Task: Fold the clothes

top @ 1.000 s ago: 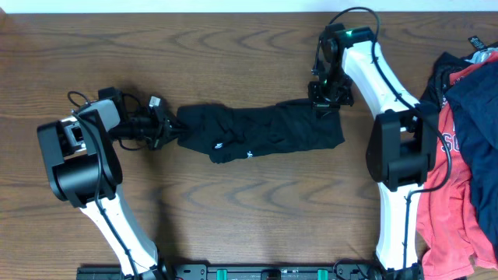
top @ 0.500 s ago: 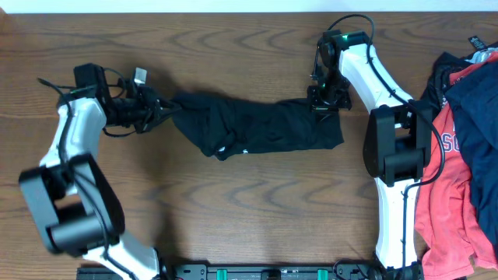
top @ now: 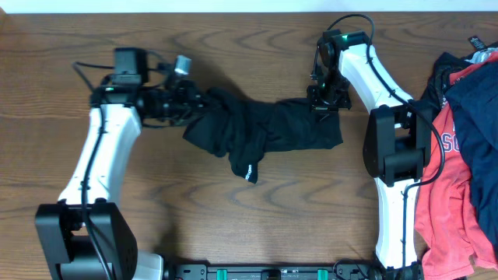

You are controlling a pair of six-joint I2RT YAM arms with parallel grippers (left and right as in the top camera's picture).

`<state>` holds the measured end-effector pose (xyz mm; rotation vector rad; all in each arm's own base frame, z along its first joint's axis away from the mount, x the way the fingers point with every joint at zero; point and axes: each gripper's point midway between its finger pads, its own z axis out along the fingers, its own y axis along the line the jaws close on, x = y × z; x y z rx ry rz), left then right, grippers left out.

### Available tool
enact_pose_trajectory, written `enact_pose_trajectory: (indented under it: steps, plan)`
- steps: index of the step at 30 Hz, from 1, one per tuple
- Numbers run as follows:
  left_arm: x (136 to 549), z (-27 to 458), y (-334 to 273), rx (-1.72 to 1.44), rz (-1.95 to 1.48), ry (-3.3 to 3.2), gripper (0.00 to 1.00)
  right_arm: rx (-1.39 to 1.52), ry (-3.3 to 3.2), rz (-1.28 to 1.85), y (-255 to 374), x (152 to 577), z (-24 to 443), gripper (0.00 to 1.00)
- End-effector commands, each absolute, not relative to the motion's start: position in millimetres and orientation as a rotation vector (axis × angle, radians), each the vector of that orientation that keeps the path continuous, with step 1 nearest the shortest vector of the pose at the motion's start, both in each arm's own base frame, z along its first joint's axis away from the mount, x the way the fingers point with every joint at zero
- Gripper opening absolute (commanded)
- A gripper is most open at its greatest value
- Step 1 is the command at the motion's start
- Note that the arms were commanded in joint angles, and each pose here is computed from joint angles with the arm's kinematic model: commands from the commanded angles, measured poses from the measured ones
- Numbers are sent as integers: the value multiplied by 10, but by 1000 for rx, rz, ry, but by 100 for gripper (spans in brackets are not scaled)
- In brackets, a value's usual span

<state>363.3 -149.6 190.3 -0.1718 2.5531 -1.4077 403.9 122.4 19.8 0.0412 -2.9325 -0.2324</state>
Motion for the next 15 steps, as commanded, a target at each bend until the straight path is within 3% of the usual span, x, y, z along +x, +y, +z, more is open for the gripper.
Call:
enact_pose_trajectory:
  steps: [1, 15]
  plan:
    - [3596, 1998, -1732, -178, -1424, 2558, 6, 42, -2922, -225, 1224, 4024, 144, 1]
    - [3670, 2204, -2562, -29, -1398, 2451, 6, 46, -2929, -228, 1227, 4042, 141, 1]
